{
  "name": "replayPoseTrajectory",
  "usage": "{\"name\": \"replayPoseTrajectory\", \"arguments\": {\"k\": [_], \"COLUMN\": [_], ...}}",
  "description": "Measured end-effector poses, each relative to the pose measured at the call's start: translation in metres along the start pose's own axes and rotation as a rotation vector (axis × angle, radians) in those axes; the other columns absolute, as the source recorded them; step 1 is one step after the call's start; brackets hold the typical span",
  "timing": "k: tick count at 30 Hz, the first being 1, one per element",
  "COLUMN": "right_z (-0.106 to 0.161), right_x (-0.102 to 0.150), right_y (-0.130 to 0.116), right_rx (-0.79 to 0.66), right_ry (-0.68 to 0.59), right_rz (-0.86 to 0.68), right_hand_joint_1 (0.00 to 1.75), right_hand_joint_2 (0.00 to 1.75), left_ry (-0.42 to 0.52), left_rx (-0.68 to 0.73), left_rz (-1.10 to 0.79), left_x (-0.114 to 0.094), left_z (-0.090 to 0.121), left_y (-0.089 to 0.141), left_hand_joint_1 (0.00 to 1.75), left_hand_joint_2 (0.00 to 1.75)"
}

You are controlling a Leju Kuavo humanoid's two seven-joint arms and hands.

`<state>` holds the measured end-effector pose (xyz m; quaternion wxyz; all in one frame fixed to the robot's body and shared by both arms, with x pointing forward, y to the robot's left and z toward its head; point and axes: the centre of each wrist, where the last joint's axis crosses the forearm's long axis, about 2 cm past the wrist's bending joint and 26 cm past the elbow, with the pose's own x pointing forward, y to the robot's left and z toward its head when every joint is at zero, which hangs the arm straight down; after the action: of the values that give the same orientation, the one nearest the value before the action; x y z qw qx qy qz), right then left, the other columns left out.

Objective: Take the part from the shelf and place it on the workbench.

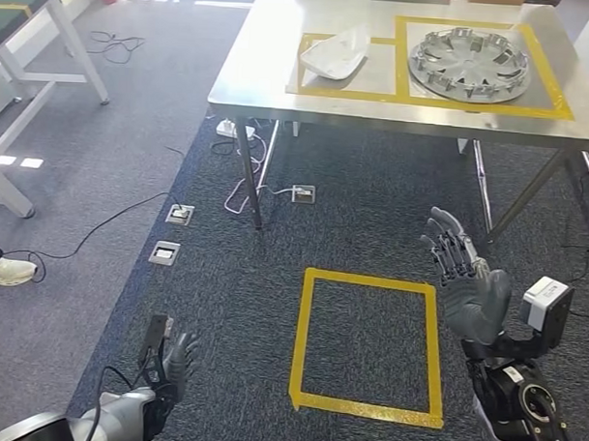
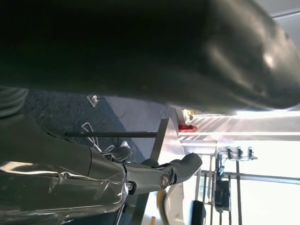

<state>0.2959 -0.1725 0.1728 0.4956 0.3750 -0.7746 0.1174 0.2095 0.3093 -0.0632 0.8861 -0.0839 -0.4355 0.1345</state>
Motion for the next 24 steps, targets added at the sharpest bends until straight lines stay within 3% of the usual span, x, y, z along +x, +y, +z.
{"name": "replayPoseTrajectory", "arguments": {"k": [24], "right_z": [0.016], "right_x": [0.002], "right_y": [0.010], "right_rx": [-0.050], "right_ry": [0.002], "right_rz": [0.043], "right_hand_joint_1": [0.00], "right_hand_joint_2": [0.00], "left_ry": [-0.009], "left_rx": [0.018], "left_rz": [-0.011], "left_x": [-0.008], "left_z": [0.006], "left_y": [0.008], "left_hand_joint_1": [0.00], "left_hand_joint_2": [0.00]}}
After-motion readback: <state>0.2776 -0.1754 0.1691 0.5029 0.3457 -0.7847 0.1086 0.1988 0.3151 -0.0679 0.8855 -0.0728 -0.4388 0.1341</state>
